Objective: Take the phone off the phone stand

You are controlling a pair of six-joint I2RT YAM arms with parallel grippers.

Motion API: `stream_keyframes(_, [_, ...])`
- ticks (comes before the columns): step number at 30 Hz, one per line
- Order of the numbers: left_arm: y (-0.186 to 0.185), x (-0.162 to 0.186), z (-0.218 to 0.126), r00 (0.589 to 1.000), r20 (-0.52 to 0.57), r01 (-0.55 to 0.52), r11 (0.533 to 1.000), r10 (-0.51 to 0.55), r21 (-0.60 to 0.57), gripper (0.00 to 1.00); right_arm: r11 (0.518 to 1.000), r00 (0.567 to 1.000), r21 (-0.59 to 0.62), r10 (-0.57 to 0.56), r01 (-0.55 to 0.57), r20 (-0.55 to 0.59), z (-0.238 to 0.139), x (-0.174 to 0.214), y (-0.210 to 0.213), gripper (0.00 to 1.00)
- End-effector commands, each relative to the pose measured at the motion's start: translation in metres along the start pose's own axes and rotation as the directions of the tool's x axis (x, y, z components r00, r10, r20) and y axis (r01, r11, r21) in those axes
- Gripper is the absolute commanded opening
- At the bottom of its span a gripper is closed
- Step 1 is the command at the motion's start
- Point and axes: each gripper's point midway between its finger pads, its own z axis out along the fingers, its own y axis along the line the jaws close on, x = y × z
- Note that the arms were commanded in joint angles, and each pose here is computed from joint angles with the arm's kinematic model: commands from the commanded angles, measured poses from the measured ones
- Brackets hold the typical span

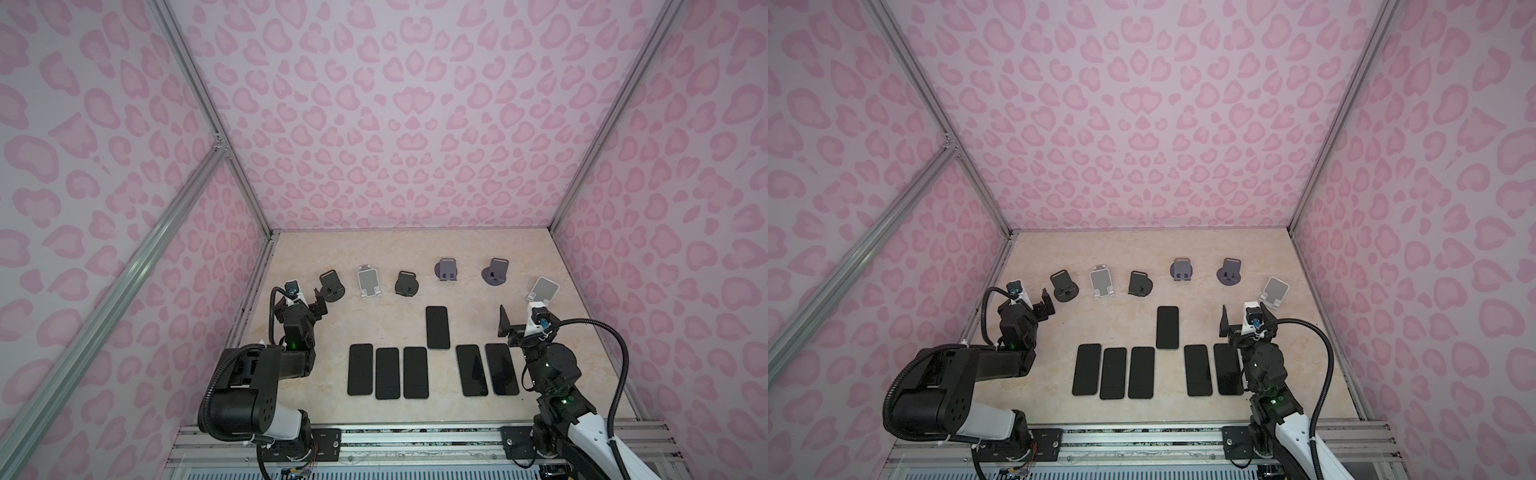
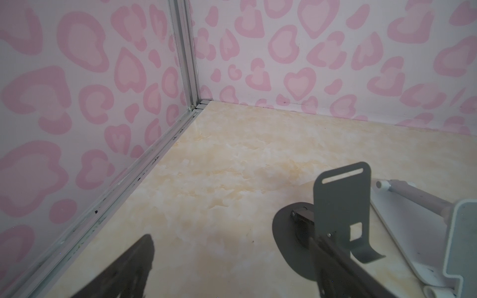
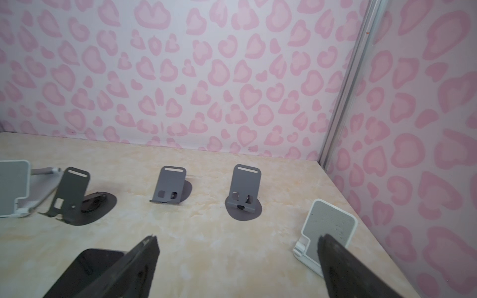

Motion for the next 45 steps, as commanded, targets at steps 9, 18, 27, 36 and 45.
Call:
stream_keyframes(9, [-0.002,-0.003,0.002,1.000,0.006,0.006,1.000,-0.006,0.007,0.98,0.999,0.999,-0.023,-0.031,0.030,-0.045,0.047,0.023,0.000,0.98])
stream_keyframes(18, [-0.002,-0.004,0.002,1.000,0.007,0.006,1.000,-0.006,0.006,0.97,0.997,0.998,0.063,-0.051,0.054,-0.044,0.066,0.075,-0.013,1.00])
stream_keyframes(27, [-0.002,-0.004,0.002,1.000,0.006,0.007,1.000,-0.007,0.008,0.98,0.971,0.970,0.238,0.071,-0.014,-0.233,0.104,0.095,-0.049,1.00])
stream_keyframes(36, [-0.001,-0.004,0.002,1.000,0.006,0.006,1.000,-0.006,0.007,0.98,0.982,0.965,0.178,0.106,-0.064,-0.239,0.109,0.097,-0.049,1.00])
stream_keyframes(45, [-0.002,-0.003,0.002,1.000,0.004,0.007,1.000,-0.008,0.008,0.98,0.982,0.965,0.177,0.104,-0.062,-0.241,0.109,0.097,-0.048,1.00])
